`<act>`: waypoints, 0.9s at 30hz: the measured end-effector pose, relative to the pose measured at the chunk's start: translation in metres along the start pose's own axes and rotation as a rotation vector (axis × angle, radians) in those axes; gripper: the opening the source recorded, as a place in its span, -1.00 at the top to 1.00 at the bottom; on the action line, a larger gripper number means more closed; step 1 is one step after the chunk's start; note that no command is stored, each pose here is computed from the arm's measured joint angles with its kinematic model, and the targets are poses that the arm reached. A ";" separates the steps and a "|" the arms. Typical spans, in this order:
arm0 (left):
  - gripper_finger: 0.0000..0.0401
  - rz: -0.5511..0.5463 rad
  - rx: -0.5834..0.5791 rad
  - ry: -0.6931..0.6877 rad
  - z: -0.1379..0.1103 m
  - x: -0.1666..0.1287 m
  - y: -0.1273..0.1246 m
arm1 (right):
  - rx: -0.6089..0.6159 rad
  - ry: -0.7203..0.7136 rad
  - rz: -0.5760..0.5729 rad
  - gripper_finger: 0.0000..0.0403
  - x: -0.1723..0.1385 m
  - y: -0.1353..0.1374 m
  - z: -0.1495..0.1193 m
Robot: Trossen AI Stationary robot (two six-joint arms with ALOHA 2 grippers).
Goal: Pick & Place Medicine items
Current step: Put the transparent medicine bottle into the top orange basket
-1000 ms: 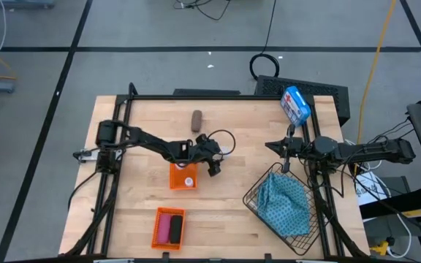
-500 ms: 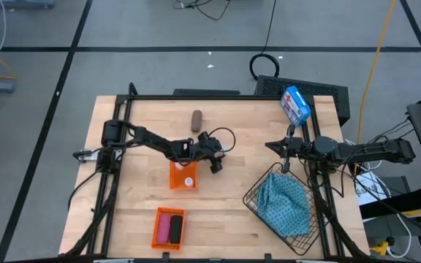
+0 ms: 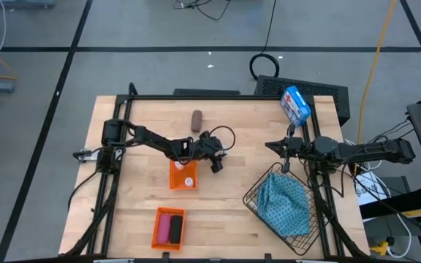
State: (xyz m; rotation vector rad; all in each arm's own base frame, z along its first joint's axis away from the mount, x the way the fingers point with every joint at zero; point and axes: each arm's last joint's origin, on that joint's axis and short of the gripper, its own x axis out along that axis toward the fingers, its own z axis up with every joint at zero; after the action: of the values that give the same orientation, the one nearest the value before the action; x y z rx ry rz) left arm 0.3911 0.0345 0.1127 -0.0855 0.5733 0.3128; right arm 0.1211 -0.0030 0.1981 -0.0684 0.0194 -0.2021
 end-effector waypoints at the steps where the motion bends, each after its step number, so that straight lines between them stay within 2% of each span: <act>1: 0.04 0.003 0.000 0.000 0.000 0.000 0.000 | 0.000 0.000 0.000 1.00 0.000 0.000 0.000; 6: 0.04 0.013 -0.002 -0.002 -0.003 0.003 0.000 | 0.000 0.000 0.000 1.00 0.000 0.000 0.000; 11: -0.12 0.028 -0.003 0.030 -0.017 0.013 -0.001 | -0.001 0.001 0.000 1.00 0.000 0.000 0.000; 15: -0.25 0.030 -0.021 0.020 -0.019 0.016 -0.001 | -0.001 0.001 0.000 1.00 0.000 0.000 0.000; 18: -0.27 0.028 0.002 0.022 -0.019 0.016 -0.001 | -0.001 0.000 0.000 1.00 0.000 0.000 0.000; 22: -0.15 0.019 0.026 0.023 -0.019 0.016 -0.001 | -0.001 0.001 0.000 1.00 0.000 0.000 0.000; 27: 0.24 0.007 0.026 0.024 -0.020 0.016 -0.002 | -0.001 0.001 0.000 1.00 0.000 0.000 0.000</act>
State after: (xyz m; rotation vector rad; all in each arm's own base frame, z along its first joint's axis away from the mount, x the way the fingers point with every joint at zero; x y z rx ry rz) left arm 0.3940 0.0338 0.0877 -0.0625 0.6011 0.3118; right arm 0.1210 -0.0031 0.1980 -0.0696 0.0201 -0.2021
